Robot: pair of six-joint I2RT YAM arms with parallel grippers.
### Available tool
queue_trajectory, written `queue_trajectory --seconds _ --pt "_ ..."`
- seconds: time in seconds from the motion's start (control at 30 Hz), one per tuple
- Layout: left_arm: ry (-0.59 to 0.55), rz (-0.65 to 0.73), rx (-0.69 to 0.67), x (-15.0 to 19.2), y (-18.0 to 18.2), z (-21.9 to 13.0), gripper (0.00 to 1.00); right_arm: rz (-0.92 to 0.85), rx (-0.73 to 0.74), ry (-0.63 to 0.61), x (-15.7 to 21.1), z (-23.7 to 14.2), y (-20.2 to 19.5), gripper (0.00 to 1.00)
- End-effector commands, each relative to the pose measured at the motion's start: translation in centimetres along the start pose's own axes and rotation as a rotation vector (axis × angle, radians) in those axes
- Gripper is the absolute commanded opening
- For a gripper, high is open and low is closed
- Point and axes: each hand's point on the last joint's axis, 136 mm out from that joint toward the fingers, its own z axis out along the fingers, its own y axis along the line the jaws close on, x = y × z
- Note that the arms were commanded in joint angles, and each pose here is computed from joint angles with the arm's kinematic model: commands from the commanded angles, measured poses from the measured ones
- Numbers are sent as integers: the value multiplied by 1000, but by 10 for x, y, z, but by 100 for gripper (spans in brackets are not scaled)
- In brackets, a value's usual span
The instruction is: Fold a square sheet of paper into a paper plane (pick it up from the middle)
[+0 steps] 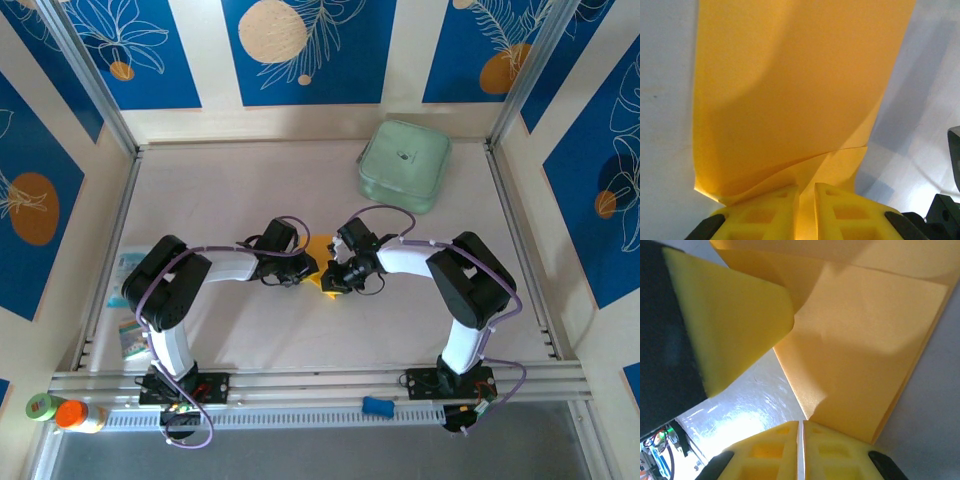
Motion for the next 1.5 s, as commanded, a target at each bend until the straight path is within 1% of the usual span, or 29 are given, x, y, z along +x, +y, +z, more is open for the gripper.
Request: queue_trajectory --seconds 0.0,0.37,0.67,0.8,0.87,1.07,1.13,1.23,1.47 --pt "42 -72 -198 17 54 8 19 5 31 27 4 5 -6 10" --pt "48 -70 -230 18 60 7 19 7 60 46 12 6 -16 10" --pt "51 -65 -235 17 60 7 19 0 38 83 41 -8 -25 10" --pt "50 -61 -231 17 58 7 19 -6 35 80 56 -15 -31 10" --pt "50 -59 -223 17 56 7 19 -23 23 66 58 -21 -27 10" --pt "52 -55 -205 16 51 7 19 -129 -66 -58 38 -48 11 10" --pt "50 -54 -203 15 50 7 19 -138 -63 -82 30 -50 15 10" --pt "51 -55 -195 14 48 7 19 -122 -38 -85 19 -45 15 10" --pt "56 -50 -183 14 43 7 19 -101 16 -58 1 -22 13 5"
